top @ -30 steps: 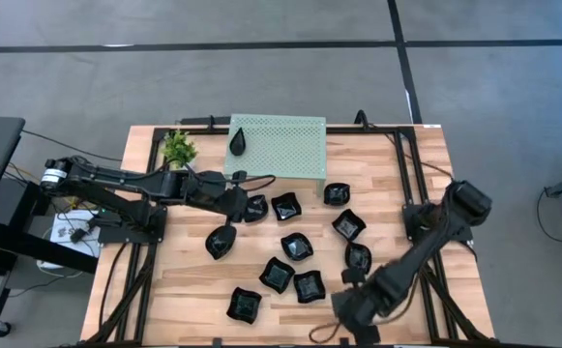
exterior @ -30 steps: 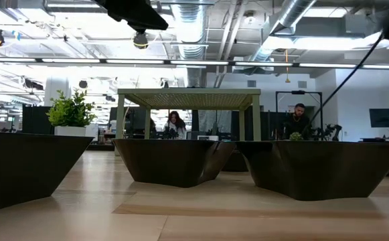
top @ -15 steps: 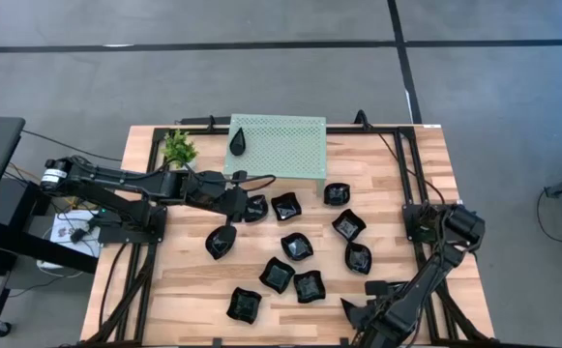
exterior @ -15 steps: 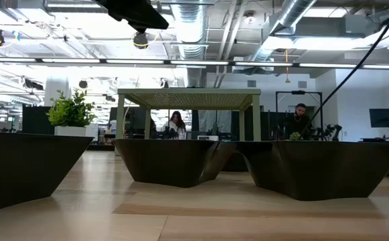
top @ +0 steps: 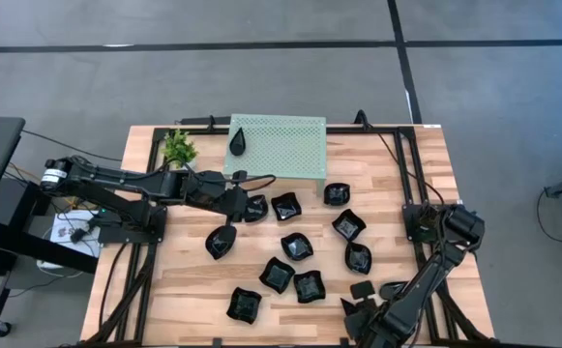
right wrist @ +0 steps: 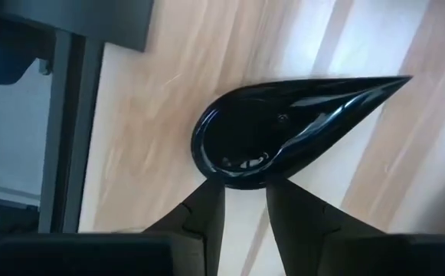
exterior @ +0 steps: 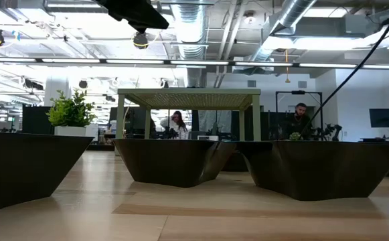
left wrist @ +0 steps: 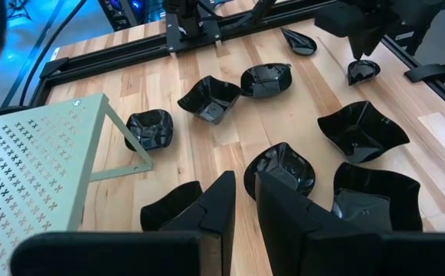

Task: Pick & Place Mini shaped plates
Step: Stack the drop shaped plate on top of the other drop shaped plate on the shelf

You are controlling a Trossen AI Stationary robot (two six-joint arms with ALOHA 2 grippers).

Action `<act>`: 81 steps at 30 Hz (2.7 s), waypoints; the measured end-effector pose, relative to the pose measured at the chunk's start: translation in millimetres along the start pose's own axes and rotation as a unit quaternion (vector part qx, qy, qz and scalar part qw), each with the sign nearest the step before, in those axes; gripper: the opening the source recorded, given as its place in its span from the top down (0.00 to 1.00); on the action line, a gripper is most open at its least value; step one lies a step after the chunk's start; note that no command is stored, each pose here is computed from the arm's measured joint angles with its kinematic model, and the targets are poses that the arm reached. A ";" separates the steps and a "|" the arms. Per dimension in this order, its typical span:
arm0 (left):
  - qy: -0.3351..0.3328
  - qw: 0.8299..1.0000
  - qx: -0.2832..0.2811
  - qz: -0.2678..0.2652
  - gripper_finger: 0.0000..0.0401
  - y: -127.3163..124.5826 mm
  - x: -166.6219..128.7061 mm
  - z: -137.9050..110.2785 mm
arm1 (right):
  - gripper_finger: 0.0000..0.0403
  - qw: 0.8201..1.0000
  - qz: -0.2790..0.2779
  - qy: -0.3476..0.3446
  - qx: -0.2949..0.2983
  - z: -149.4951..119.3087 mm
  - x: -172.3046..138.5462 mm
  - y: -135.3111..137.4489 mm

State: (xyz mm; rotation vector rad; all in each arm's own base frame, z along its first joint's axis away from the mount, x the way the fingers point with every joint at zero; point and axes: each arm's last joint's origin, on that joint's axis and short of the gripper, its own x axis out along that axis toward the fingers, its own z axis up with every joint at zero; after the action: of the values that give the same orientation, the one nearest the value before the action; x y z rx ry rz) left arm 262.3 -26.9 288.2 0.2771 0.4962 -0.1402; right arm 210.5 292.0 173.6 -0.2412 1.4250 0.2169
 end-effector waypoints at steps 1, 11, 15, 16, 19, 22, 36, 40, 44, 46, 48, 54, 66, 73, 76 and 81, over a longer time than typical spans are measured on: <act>0.000 1.000 0.000 0.000 0.86 0.0 0.0 0.0 | 0.77 1.000 0.000 0.000 -0.002 0.0 0.0 0.1; 0.000 1.000 -0.002 0.000 0.86 0.0 0.0 0.0 | 0.77 0.999 0.018 -0.023 -0.036 3.7 4.5 7.6; 0.000 1.000 -0.002 0.000 0.86 0.0 0.0 0.0 | 0.77 0.998 0.022 -0.022 -0.059 6.0 17.1 12.6; 0.000 1.000 -0.002 0.000 0.86 0.0 0.0 0.1 | 0.77 0.998 0.020 -0.019 -0.060 5.3 18.3 13.0; -0.001 1.000 -0.002 0.000 0.86 0.0 0.0 0.1 | 0.77 0.998 0.012 -0.012 -0.068 4.4 23.1 13.1; -0.002 1.000 -0.002 0.001 0.86 0.1 0.0 0.5 | 0.77 0.997 0.009 -0.011 -0.070 4.5 24.8 13.3; -0.052 0.998 0.003 -0.035 0.86 -3.1 0.3 9.1 | 0.97 0.998 0.020 -0.034 -0.039 21.2 28.7 2.7; -0.090 0.993 0.014 -0.078 0.86 -14.0 4.7 16.7 | 0.98 0.999 0.006 -0.019 0.038 34.2 24.7 -14.9; -0.091 0.990 0.025 -0.103 0.86 -30.2 13.9 17.6 | 0.99 0.997 -0.004 -0.023 0.076 50.7 8.1 -35.7; -0.088 0.990 0.030 -0.108 0.86 -36.4 16.7 17.5 | 0.99 0.997 -0.013 -0.028 0.064 57.6 -2.7 -46.6; -0.088 0.990 0.034 -0.101 0.86 -42.0 16.7 18.6 | 1.00 0.998 -0.024 -0.042 0.045 63.3 -15.5 -56.2; -0.102 0.992 0.041 -0.062 0.86 -54.2 1.9 26.2 | 1.00 0.995 -0.044 -0.067 0.066 68.8 -46.7 -88.7; -0.082 0.994 0.049 -0.056 0.83 -78.5 3.5 24.0 | 1.00 0.961 -0.233 -0.139 0.046 97.7 -55.3 -177.4; -0.020 0.998 0.058 0.035 0.82 -74.5 3.5 12.2 | 0.99 0.958 -0.247 -0.133 0.057 103.0 -54.3 -211.9; -0.006 0.997 0.061 0.035 0.79 -75.6 8.7 3.5 | 1.00 0.957 -0.250 -0.129 0.065 103.4 -53.9 -223.8; 0.000 0.997 0.069 0.036 0.73 -77.5 29.6 -9.7 | 1.00 0.961 -0.237 -0.137 0.034 107.8 -54.2 -232.9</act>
State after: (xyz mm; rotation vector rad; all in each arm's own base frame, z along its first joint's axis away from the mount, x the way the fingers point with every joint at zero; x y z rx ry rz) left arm 268.3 -99.9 248.0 0.4298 0.4774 -0.1037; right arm 373.2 100.7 249.4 -0.4679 1.0610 -0.1874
